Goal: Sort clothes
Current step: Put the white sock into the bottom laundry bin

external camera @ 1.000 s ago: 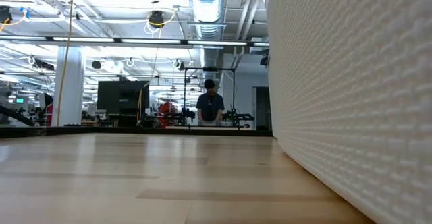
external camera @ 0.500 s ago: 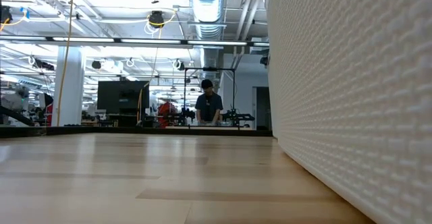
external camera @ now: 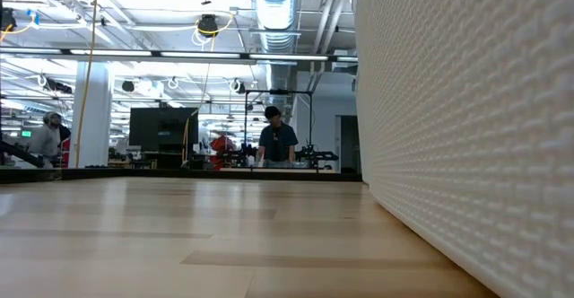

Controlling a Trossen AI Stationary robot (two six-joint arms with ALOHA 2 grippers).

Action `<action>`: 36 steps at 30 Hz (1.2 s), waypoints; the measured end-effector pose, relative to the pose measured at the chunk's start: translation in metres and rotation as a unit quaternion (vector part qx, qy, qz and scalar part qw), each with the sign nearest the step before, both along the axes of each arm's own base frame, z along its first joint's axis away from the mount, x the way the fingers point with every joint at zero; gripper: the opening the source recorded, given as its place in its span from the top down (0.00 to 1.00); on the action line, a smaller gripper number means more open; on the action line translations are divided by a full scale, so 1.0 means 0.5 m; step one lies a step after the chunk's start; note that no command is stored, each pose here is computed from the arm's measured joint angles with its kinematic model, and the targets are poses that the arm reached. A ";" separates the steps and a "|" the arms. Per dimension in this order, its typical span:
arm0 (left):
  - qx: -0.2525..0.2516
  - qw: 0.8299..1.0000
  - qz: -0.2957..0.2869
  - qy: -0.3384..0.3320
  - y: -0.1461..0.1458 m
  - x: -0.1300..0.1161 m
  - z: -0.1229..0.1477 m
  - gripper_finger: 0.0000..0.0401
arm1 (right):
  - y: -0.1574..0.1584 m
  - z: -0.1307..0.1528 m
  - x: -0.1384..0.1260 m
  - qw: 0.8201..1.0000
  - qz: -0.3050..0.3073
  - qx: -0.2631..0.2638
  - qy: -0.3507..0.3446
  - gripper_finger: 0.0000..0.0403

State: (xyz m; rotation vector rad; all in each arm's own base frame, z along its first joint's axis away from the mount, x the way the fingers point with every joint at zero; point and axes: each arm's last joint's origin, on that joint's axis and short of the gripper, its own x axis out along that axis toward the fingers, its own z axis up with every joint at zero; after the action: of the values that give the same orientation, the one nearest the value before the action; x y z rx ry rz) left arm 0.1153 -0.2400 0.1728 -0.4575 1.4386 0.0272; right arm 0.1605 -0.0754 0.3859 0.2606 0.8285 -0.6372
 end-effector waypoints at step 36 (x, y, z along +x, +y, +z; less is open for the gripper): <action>0.031 0.996 -0.057 -0.064 0.019 0.019 -0.022 0.99 | 0.229 0.087 0.008 0.910 0.347 -0.048 -0.223 0.27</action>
State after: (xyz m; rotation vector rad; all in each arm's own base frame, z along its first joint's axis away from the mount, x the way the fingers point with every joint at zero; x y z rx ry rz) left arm 0.1250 -0.2303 0.1617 -0.3204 1.3325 -0.0472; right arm 0.1643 0.0392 0.4294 0.0051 0.3955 0.0616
